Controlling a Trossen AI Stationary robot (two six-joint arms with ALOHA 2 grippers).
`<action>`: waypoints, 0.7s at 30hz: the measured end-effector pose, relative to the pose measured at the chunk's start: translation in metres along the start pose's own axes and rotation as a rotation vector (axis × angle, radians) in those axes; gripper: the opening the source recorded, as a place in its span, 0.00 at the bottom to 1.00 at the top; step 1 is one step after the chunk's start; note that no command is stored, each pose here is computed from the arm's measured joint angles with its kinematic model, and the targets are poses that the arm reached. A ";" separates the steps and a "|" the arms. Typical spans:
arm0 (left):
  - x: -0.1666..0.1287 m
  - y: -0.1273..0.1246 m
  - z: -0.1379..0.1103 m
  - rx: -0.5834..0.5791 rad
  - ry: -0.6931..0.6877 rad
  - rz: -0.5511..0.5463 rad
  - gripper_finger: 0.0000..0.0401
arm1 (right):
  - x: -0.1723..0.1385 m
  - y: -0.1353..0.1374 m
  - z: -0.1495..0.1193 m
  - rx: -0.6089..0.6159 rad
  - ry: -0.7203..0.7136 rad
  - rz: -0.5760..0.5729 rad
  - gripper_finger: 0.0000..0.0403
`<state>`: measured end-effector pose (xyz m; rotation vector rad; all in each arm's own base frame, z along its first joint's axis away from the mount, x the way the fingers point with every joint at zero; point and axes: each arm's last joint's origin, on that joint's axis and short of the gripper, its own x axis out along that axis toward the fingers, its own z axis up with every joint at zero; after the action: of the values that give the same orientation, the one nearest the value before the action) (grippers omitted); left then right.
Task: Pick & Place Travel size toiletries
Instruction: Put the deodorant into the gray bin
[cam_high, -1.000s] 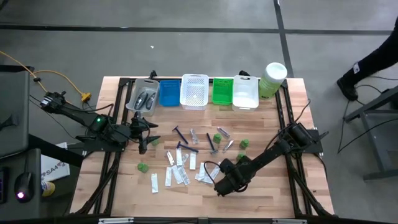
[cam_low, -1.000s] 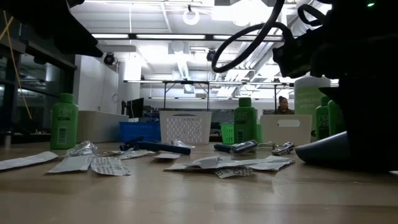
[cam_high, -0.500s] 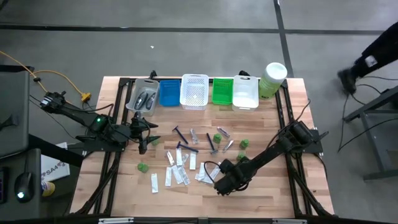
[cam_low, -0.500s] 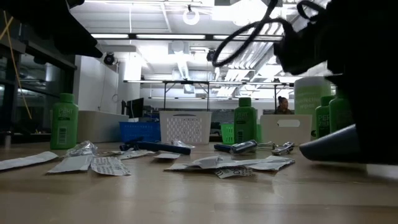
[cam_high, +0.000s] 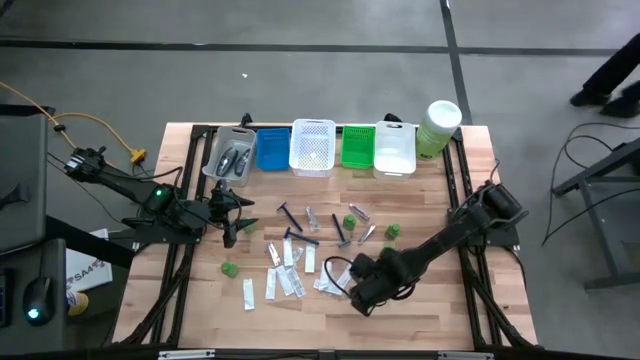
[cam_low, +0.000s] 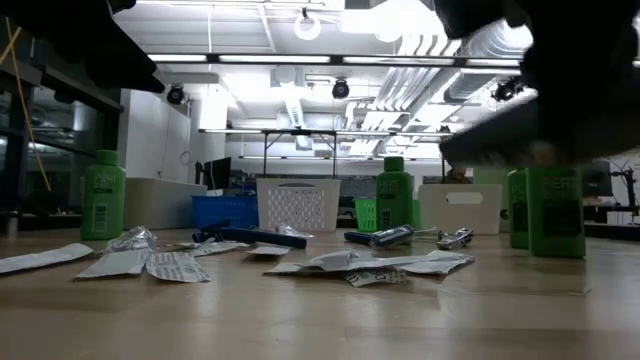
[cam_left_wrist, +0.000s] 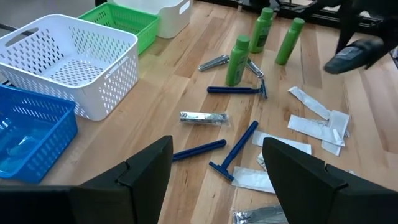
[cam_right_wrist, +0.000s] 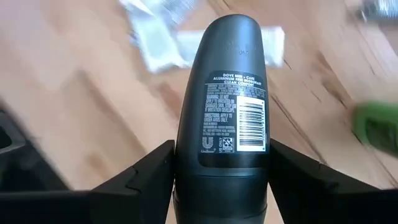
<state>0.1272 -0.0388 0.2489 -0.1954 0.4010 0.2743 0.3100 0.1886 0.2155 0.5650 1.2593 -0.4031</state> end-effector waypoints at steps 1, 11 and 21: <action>0.000 0.000 0.000 -0.003 0.000 0.000 0.62 | -0.004 0.001 0.001 -0.015 -0.023 0.028 0.53; 0.000 0.000 0.000 -0.015 -0.001 0.000 0.62 | -0.016 0.009 0.023 -0.203 -0.355 0.056 0.53; 0.000 0.000 0.000 -0.049 -0.002 0.001 0.62 | -0.016 -0.002 0.065 -0.301 -0.537 -0.032 0.54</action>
<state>0.1273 -0.0388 0.2490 -0.2427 0.3931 0.2853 0.3549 0.1480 0.2435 0.1598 0.7899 -0.3527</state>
